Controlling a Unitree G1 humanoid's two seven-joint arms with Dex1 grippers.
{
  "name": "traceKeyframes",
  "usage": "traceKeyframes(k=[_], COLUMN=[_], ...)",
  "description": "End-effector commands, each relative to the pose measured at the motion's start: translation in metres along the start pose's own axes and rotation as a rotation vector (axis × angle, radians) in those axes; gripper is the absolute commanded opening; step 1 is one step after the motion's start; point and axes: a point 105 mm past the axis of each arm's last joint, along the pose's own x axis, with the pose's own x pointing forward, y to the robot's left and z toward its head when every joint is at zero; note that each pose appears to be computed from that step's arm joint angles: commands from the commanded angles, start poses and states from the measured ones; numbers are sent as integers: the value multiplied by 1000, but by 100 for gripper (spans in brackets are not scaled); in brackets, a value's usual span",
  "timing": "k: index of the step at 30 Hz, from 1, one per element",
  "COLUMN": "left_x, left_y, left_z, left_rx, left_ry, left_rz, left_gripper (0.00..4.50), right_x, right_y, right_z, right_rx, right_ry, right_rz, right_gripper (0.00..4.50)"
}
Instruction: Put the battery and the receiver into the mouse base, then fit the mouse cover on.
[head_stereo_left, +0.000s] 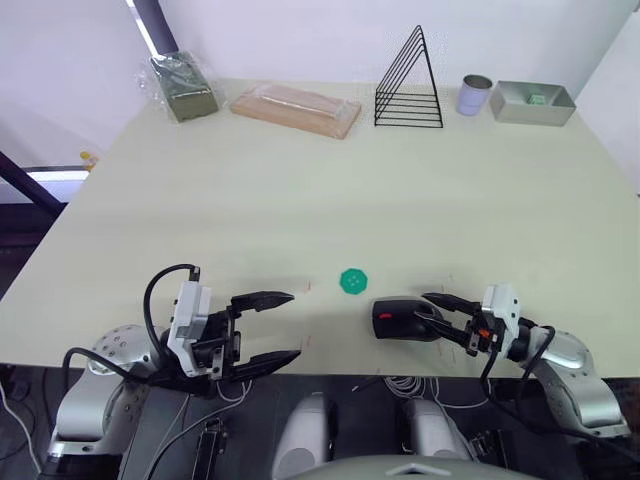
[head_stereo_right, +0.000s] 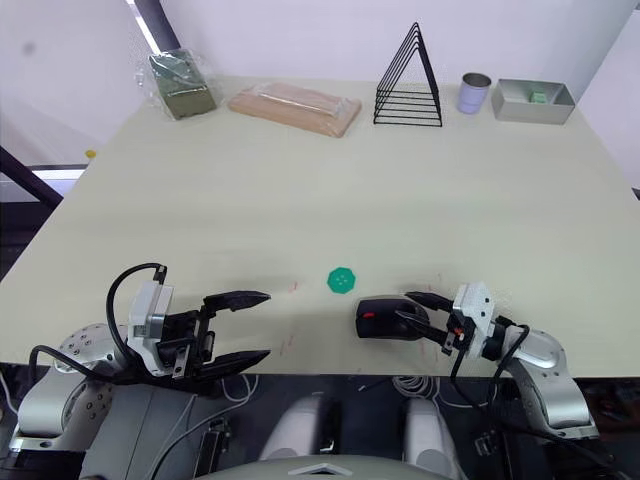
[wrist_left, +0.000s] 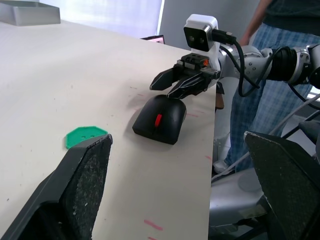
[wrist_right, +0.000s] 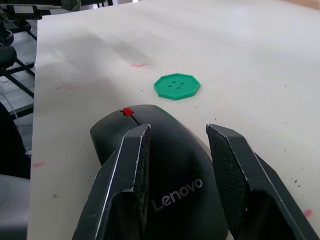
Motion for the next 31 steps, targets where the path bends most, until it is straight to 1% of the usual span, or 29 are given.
traceKeyframes(k=[1,2,4,6,10,11,14,17,21,23,26,31], left_x=[0,-1,-2,-3,-5,-5,-7,-9,-14,-16,-17,-20], left_y=[2,2,3,6,12,13,15,16,16,15,14,14], left_z=[3,3,2,0,-7,-9,-11,-13,-20,-22,-25,-29], left_rx=[8,9,16,5,-26,-36,-49,-70,-99,-97,-109,-117], left_ry=[-9,-6,2,16,46,55,62,69,90,98,103,133], left_rz=[14,15,29,58,120,137,163,194,238,248,261,285], left_gripper=[450,450,450,450,450,450,450,450,450,450,450,450], right_x=[-1,-1,-3,-6,-15,-20,-34,-61,-100,-110,-118,-119], right_y=[9,9,3,-4,-2,-1,-2,-4,-4,-4,-1,0], right_z=[-28,-28,-17,5,43,49,56,58,54,54,50,46], right_rx=[45,42,5,-35,-38,-44,-41,-38,-34,-35,-24,-5], right_ry=[91,89,72,36,0,9,38,105,205,231,246,248], right_rz=[17,14,-23,-52,-50,-50,-75,-126,-196,-221,-240,-258], right_gripper=[184,184,184,184,184,184,184,262,448,448,448,448])
